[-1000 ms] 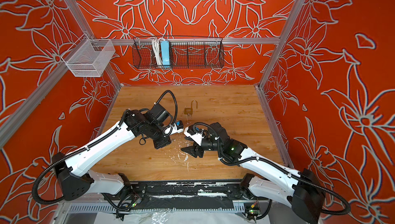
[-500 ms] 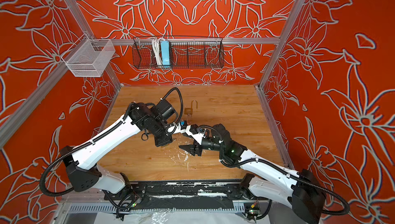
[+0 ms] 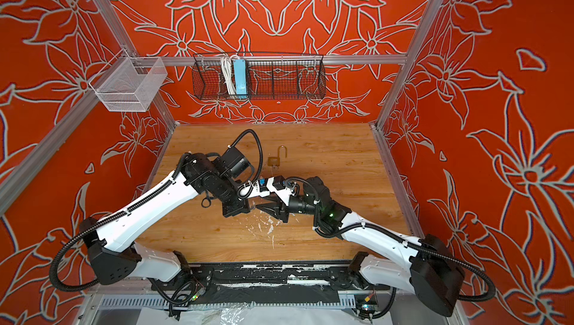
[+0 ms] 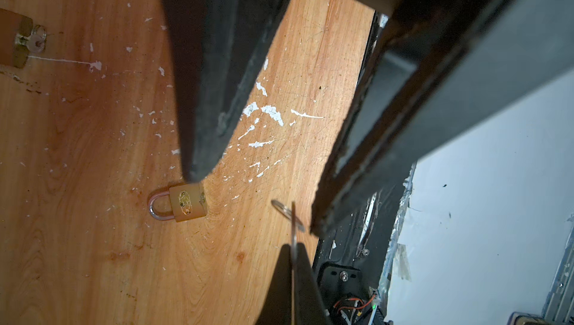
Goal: Unlock with the key
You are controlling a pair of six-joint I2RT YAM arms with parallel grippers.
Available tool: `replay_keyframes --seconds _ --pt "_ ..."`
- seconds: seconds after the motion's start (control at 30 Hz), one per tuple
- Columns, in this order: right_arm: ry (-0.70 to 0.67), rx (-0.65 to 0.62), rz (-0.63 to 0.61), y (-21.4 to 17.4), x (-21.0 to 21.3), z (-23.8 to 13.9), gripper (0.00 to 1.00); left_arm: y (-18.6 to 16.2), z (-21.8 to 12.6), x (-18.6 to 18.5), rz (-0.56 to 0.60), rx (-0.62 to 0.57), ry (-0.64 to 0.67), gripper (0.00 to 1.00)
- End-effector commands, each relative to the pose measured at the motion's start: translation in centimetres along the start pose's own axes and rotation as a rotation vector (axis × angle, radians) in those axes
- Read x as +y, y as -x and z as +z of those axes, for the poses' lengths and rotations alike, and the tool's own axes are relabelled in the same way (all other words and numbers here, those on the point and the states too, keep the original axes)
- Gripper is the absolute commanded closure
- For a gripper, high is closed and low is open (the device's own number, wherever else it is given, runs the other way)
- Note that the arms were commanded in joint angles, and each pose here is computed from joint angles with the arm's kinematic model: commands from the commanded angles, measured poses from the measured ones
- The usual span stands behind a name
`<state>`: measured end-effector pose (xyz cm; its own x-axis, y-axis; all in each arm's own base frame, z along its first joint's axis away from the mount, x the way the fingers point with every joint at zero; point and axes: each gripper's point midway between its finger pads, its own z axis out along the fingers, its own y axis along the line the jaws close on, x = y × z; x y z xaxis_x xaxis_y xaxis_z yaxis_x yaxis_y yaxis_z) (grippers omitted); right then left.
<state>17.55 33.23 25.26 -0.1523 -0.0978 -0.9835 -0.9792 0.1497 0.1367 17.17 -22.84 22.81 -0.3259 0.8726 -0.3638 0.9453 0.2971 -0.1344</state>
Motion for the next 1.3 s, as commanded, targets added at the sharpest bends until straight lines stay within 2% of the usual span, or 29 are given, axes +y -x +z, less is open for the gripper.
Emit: replay_keyframes --seconds 0.0,0.2,0.33,0.53,0.77,0.87,1.13,1.27 --pt "0.075 -0.010 0.020 1.0 1.1 0.5 0.59 0.9 -0.7 -1.0 0.060 -0.067 -0.021 1.00" --pt "0.117 0.002 0.056 0.8 1.6 0.7 0.61 0.8 -0.4 -0.8 0.061 -0.061 -0.014 1.00" --pt "0.137 0.022 0.089 0.1 1.7 1.1 0.67 1.2 -0.5 -0.7 0.066 -0.077 -0.007 1.00" --pt "0.151 0.024 0.118 -0.5 1.8 1.3 0.67 1.3 -0.7 -0.6 0.067 -0.095 -0.002 1.00" --pt "0.123 0.013 0.094 -0.1 1.6 1.0 0.65 1.6 -0.9 -0.8 0.071 -0.131 -0.015 1.00" --pt "0.062 -0.040 0.063 1.0 1.1 0.4 0.58 1.5 -0.7 -0.8 0.066 -0.135 -0.027 1.00" --pt "-0.094 -0.188 -0.032 4.2 0.4 -2.7 0.47 0.9 -0.1 -1.1 0.026 -0.190 -0.100 1.00" --pt "-0.109 -0.183 -0.054 3.7 0.7 -3.6 0.45 1.1 -1.0 -0.8 -0.030 -0.264 -0.153 1.00"
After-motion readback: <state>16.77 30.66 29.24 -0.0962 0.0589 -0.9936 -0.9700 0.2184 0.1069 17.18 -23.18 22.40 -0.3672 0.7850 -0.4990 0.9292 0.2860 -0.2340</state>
